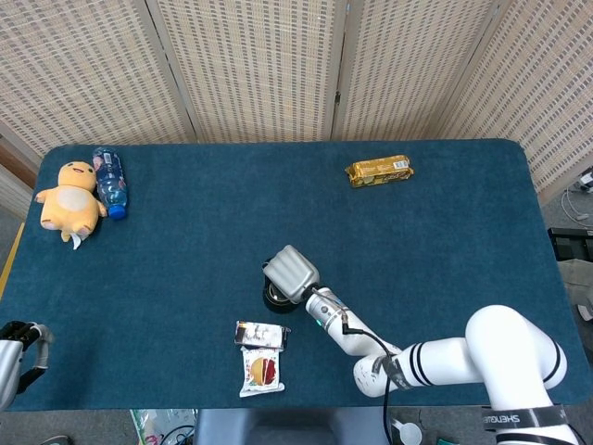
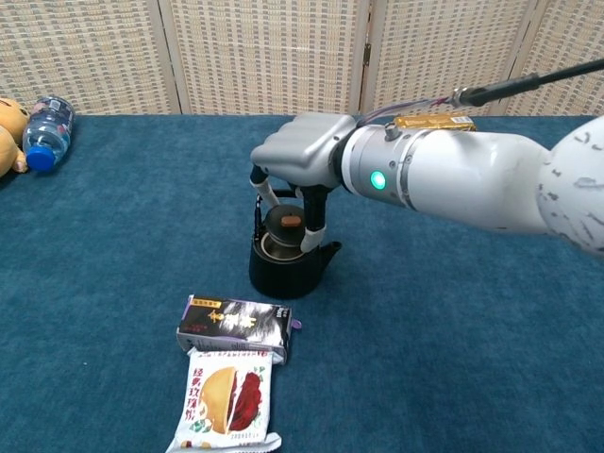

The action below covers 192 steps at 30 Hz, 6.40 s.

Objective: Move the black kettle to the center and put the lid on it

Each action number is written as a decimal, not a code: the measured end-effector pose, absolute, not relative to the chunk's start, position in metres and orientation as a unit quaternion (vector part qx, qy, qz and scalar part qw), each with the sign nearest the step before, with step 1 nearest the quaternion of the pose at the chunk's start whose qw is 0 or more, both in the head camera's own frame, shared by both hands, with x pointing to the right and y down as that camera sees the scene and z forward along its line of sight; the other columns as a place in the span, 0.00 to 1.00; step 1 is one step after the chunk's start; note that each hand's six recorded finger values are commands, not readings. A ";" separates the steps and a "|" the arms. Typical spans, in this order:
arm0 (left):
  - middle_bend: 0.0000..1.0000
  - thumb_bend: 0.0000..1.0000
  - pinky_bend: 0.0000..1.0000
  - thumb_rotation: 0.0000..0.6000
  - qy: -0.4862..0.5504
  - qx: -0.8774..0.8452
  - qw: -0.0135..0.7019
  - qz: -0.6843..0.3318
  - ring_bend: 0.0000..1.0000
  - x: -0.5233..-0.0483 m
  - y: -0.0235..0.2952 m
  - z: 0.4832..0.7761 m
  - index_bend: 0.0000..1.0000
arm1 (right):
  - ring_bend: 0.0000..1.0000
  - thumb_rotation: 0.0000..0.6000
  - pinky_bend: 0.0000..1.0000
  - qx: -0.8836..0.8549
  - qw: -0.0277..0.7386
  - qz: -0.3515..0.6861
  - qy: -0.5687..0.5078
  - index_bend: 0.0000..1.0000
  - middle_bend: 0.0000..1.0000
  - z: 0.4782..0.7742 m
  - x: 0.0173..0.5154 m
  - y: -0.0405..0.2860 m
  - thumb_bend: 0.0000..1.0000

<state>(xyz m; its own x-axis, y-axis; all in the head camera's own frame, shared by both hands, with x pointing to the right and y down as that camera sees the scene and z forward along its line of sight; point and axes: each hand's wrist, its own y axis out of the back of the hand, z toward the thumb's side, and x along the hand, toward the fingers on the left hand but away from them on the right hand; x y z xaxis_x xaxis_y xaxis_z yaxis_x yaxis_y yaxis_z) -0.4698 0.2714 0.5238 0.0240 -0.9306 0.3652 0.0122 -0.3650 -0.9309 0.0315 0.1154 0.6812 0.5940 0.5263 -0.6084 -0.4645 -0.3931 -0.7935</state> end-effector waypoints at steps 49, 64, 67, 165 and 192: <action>0.58 0.56 0.58 1.00 0.383 -0.592 0.409 -0.580 0.42 -0.467 0.273 0.525 0.58 | 1.00 1.00 1.00 -0.705 0.555 0.442 -0.020 0.38 1.00 0.665 0.045 0.119 0.12; 0.58 0.56 0.58 1.00 0.386 -0.592 0.407 -0.579 0.42 -0.467 0.272 0.524 0.58 | 1.00 1.00 1.00 -0.704 0.550 0.449 -0.012 0.45 1.00 0.671 0.046 0.124 0.93; 0.58 0.56 0.58 1.00 0.386 -0.592 0.407 -0.579 0.42 -0.468 0.272 0.524 0.58 | 1.00 1.00 1.00 -0.703 0.550 0.450 -0.010 0.45 1.00 0.671 0.047 0.124 0.98; 0.58 0.56 0.58 1.00 0.369 -0.602 0.408 -0.579 0.42 -0.456 0.269 0.536 0.58 | 0.47 1.00 0.58 -0.644 0.591 0.447 -0.187 0.50 0.50 0.558 0.222 0.141 0.55; 0.58 0.56 0.58 1.00 0.384 -0.614 0.424 -0.544 0.42 -0.449 0.259 0.539 0.59 | 0.47 1.00 0.58 -0.570 0.490 0.567 -0.336 0.50 0.50 0.534 0.400 0.218 0.55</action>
<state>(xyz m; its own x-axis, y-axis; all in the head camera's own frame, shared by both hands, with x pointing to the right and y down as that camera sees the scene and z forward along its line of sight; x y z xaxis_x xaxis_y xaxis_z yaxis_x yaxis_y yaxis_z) -0.4485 0.2585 0.5386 0.1123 -0.9328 0.3426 -0.0106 -0.3459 -0.9382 0.3998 0.2178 0.5340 0.1308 0.9393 -0.3172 -0.1737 -0.2933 -0.9401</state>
